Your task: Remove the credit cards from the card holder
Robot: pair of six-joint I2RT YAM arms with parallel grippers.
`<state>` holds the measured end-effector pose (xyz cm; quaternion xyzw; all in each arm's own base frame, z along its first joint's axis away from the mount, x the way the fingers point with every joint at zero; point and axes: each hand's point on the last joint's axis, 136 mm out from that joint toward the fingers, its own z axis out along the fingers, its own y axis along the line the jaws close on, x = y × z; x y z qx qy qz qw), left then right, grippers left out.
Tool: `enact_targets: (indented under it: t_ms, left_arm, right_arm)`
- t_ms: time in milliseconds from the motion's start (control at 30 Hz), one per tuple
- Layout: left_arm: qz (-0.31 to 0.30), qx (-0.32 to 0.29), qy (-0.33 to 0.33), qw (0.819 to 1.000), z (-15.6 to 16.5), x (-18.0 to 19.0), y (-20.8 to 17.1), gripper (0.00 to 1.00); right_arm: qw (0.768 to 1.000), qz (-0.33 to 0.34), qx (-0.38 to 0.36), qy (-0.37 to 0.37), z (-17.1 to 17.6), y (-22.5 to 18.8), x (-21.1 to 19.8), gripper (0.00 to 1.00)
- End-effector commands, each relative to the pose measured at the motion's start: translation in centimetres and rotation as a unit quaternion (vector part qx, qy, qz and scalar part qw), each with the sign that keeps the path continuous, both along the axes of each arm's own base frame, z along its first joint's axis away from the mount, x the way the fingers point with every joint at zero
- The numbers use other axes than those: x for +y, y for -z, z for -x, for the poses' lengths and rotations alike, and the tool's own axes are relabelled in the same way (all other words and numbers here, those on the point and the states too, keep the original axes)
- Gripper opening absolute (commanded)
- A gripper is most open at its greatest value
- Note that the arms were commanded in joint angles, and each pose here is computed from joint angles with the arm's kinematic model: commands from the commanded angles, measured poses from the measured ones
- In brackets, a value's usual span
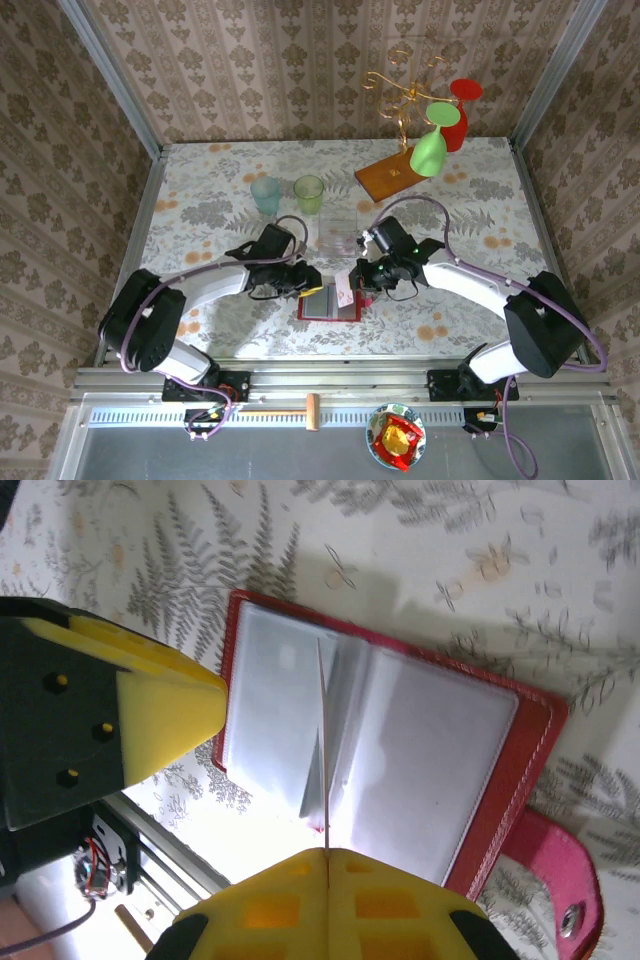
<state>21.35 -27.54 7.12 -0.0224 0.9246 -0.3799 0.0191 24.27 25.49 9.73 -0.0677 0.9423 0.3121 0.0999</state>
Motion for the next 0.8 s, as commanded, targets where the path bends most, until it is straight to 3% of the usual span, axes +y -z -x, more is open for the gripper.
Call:
enact_targets:
  t_ms: [0, 200, 500, 767]
  left_arm:
    - [-0.001, -0.026, -0.022, 0.999, -1.4, 1.1, -1.7, 0.27]
    - [0.009, -0.048, -0.060, 0.997, -3.0, 3.5, -2.9, 0.30]
    - [0.017, -0.060, -0.084, 0.994, -4.0, 5.1, -3.6, 0.30]
    - [0.014, -0.058, -0.092, 0.994, -3.2, 5.6, -3.5, 0.31]
  right_arm:
    - [0.994, 0.064, -0.065, -0.066, -0.6, -1.4, -1.6, 0.00]
    - [0.965, 0.129, -0.110, -0.202, -0.8, -2.2, -2.3, 0.00]
    - [0.867, 0.185, -0.182, -0.426, -2.1, -3.3, -2.1, 0.00]
    - [0.812, 0.220, -0.193, -0.505, -6.0, -3.6, -0.9, 0.00]
